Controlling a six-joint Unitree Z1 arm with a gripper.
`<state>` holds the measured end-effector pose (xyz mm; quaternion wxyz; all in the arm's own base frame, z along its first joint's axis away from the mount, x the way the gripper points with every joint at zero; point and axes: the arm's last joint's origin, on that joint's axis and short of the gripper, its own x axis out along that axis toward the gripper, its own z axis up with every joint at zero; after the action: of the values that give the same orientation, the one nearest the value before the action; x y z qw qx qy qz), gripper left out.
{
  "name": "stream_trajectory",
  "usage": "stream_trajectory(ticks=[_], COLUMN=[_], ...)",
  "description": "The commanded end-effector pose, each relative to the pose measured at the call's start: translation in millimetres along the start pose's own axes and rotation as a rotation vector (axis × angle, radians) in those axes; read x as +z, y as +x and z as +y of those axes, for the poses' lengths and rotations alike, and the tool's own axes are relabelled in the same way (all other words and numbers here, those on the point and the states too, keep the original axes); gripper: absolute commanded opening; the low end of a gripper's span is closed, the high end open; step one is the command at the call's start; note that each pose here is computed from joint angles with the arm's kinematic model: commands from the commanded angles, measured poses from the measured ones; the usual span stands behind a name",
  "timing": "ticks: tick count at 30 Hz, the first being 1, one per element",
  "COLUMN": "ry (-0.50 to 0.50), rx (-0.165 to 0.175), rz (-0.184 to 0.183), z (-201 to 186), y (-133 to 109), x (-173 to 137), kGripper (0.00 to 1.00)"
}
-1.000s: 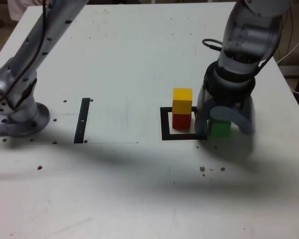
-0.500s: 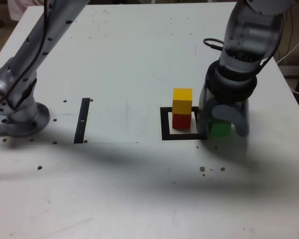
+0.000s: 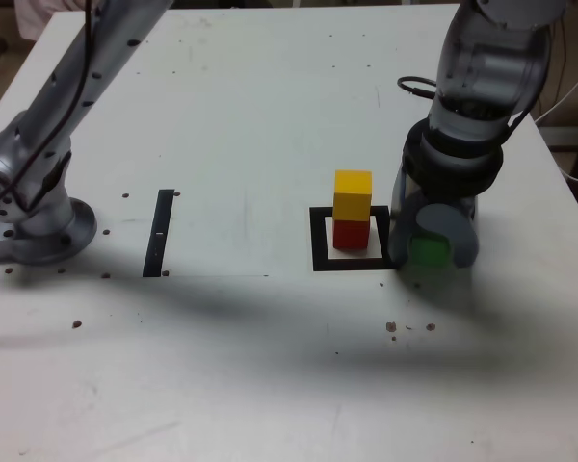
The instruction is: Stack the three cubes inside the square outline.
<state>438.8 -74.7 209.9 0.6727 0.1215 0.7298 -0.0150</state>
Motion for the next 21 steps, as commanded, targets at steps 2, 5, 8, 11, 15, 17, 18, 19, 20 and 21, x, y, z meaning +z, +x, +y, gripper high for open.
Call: stream_trajectory(ticks=[2,5,8,11,15,17,18,19,20,21], ry=[0.002,0.003,0.005,0.008,0.011,0.013,0.014,0.015,0.016,0.016], rx=[0.002,0.0,0.001,0.009,0.021,0.027,0.03,0.034,0.039,0.045], rz=[-0.005,-0.015,-0.04,-0.068,-0.095,-0.101,-0.102,-0.101,-0.1,-0.099], z=[1,0,-2,-5,-5,-5,-4,-4,-3,-2], y=[0,-4,-16,-35,-62,-74,-79,-84,-89,-94], x=[1,0,-4,-13,-29,-38,-43,-48,-53,-59], kGripper=[0.17,0.17,0.17,0.17,0.17,0.17,0.17,0.17,0.17,0.17])
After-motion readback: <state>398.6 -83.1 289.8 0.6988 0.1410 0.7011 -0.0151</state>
